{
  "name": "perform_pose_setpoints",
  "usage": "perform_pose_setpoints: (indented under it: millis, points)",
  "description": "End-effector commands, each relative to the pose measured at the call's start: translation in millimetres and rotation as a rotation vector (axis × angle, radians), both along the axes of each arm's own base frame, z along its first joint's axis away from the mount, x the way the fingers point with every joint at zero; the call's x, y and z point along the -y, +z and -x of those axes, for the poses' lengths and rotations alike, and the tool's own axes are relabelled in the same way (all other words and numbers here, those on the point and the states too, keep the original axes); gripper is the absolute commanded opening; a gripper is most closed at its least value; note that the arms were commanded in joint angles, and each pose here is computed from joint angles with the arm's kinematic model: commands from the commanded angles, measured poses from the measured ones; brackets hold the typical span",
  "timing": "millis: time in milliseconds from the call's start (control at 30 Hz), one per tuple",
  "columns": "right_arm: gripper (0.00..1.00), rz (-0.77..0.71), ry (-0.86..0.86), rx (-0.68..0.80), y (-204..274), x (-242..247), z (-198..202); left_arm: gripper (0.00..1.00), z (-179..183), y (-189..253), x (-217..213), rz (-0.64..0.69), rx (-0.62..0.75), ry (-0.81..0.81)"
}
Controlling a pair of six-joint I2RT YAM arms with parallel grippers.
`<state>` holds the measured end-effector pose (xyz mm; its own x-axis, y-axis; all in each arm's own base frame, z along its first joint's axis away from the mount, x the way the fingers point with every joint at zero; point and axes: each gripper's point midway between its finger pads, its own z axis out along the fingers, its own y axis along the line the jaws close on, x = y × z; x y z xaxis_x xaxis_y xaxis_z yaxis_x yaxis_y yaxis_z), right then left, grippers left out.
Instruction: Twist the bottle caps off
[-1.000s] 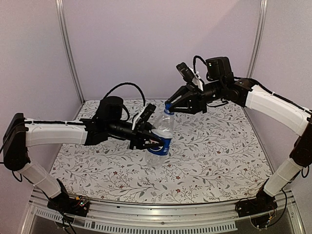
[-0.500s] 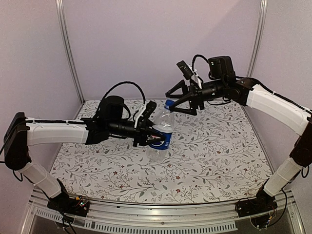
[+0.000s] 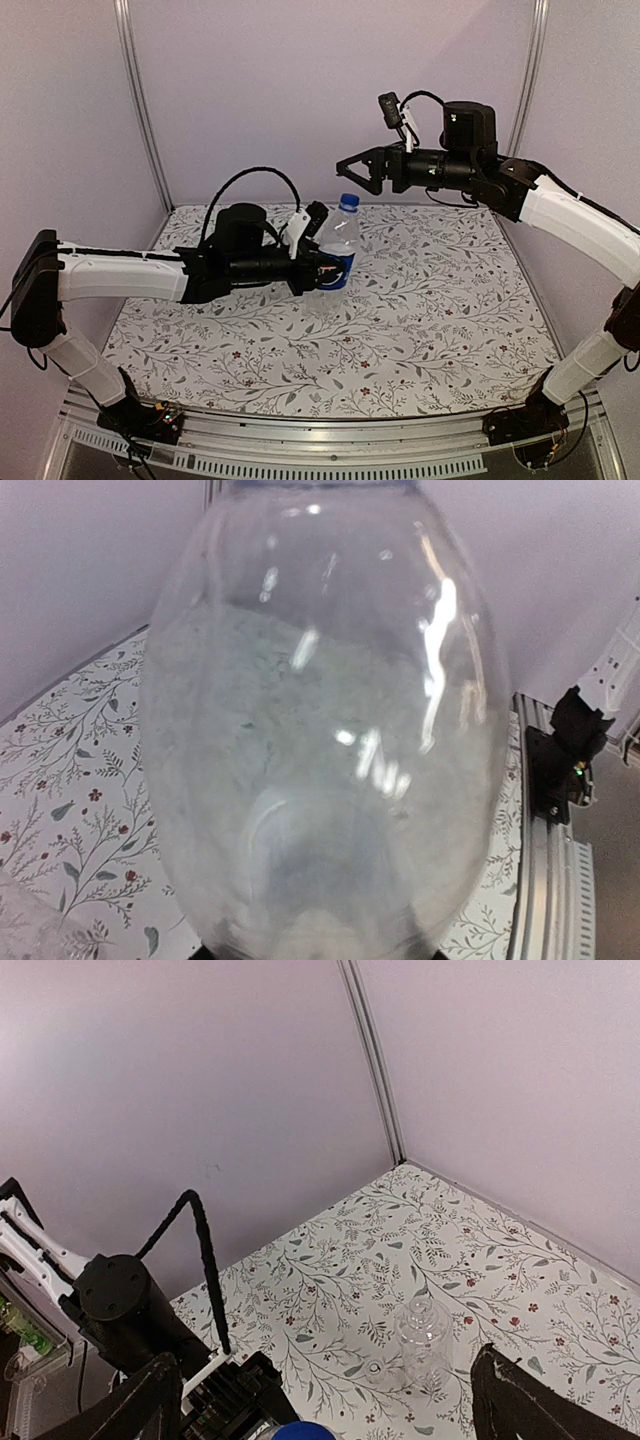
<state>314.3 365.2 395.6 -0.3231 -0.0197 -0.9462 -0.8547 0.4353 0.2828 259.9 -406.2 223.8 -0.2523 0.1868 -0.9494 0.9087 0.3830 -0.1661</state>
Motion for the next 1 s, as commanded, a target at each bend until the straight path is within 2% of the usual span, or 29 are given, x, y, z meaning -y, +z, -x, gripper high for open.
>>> perform_pose_setpoints:
  millis: [0,200,333,967]
  points:
    - [0.99,-0.019,-0.162,-0.066,1,2,-23,0.3,-18,14,2,0.007,0.058,0.123]
    - [0.99,-0.008,-0.151,-0.136,-21,-12,-24,0.32,-27,13,-1,0.001,0.048,0.18]
    - [0.95,0.005,-0.124,-0.159,-30,-21,-21,0.32,-29,12,-1,-0.003,0.049,0.195]
    - [0.61,0.041,-0.051,-0.183,-45,-34,-14,0.32,-35,5,-4,-0.035,0.048,0.227]
